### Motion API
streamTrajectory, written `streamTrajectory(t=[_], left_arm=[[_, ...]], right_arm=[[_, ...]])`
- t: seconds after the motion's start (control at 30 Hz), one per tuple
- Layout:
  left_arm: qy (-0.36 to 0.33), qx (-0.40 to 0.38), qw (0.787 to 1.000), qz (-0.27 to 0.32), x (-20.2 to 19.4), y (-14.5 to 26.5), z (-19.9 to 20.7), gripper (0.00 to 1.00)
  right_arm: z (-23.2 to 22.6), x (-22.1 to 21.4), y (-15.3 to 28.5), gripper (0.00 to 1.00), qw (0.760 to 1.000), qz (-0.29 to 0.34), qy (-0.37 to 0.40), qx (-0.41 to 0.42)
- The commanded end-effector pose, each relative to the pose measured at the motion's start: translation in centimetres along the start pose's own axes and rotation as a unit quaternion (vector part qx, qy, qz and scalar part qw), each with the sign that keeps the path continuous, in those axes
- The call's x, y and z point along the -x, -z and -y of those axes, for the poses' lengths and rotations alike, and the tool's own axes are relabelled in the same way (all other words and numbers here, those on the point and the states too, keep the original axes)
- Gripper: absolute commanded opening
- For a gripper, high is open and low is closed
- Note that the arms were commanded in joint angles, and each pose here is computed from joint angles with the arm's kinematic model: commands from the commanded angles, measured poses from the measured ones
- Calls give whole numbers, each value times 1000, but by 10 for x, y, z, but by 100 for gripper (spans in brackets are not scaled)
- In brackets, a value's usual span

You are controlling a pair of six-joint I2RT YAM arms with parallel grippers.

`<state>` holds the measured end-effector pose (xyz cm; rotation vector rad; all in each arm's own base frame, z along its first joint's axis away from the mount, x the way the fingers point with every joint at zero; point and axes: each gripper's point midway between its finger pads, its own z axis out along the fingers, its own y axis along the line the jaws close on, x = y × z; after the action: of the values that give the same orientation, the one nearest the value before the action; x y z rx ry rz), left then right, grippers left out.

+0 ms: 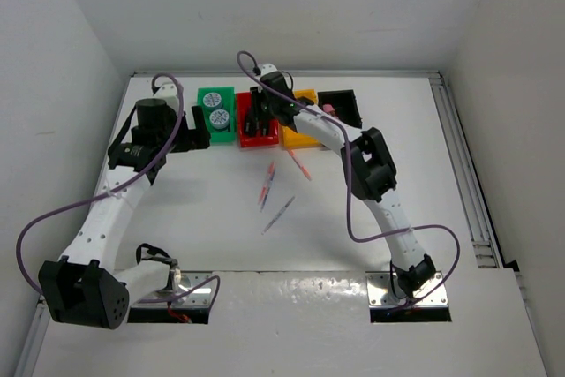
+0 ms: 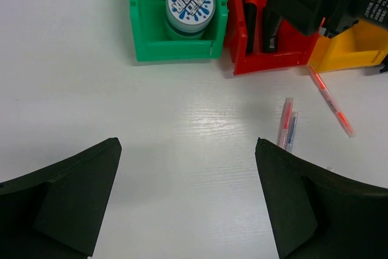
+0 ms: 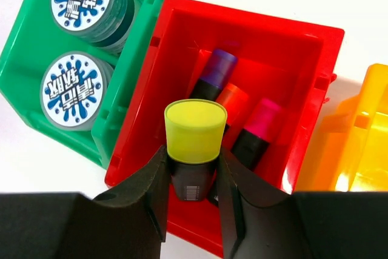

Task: Sort the stationery into containers
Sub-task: Place the stationery in the storage box.

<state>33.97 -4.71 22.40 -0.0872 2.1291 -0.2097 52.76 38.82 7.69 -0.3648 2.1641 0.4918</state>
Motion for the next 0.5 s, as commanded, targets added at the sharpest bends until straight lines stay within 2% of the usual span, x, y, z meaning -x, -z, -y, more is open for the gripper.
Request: streamTrajectory(t=[0.0,0.07,0.1,0.3,0.4,0.47], left_arm=[[5,15,1000,25,15,5,-6,100],[-7,29,999,23,19,6,-10,100],[-12,34,999,19,20,3,-11,100],[-49,51,996,49,67,11,-14,100],[-75,27,995,59,76,17,-4,100],[-74,26,995,59,74,19,-4,100]], right_arm=[[-13,36,7,36,999,41,-17,16],[-18,42,12,50,999,42,-25,24],[-22,48,16,54,998,43,-33,32],[-54,107,77,54,991,81,-53,88],[-70,140,143,53,986,109,-37,119],[-61,120,159,51,990,84,-11,110]])
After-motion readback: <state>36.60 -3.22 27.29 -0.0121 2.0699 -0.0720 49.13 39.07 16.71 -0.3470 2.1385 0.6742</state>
